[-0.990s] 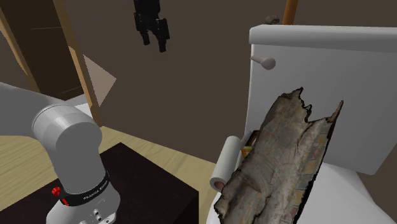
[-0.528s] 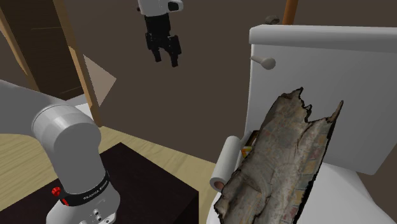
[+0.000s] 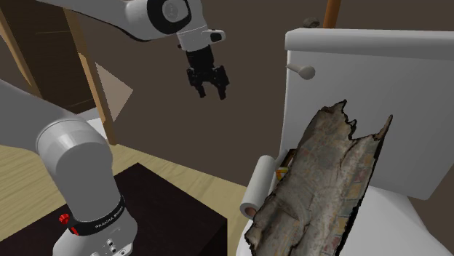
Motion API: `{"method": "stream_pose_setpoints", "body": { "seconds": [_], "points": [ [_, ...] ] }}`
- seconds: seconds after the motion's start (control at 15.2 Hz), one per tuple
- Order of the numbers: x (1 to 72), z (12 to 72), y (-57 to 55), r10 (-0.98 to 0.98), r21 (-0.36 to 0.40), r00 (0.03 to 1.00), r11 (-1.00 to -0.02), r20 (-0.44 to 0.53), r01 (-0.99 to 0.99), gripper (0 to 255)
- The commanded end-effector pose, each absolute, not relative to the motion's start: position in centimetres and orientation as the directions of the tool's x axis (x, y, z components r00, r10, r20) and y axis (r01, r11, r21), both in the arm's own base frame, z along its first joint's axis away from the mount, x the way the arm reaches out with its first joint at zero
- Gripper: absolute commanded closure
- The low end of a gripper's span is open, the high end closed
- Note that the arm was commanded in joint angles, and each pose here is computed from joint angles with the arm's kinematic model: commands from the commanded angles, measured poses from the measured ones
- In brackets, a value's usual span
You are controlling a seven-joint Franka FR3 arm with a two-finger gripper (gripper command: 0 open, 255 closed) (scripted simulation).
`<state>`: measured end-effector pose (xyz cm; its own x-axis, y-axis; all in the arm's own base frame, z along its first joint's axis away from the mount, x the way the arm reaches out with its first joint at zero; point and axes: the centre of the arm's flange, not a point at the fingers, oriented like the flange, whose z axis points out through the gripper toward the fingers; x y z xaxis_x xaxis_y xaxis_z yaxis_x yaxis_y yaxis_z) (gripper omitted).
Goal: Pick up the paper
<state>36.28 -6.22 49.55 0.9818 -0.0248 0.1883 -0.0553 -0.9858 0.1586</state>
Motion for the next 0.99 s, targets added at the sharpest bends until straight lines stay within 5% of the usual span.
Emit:
{"method": "stream_pose_setpoints", "body": {
  "seconds": [0.0,0.92],
  "points": [
    [36.9,47.8,-7.3,-0.002,0.208,0.982,-0.977,0.191,-0.042,0],
    [43.0,36.1,-17.0,0.135,0.518,0.977,-0.855,0.168,0.028,0]
  ]
}}
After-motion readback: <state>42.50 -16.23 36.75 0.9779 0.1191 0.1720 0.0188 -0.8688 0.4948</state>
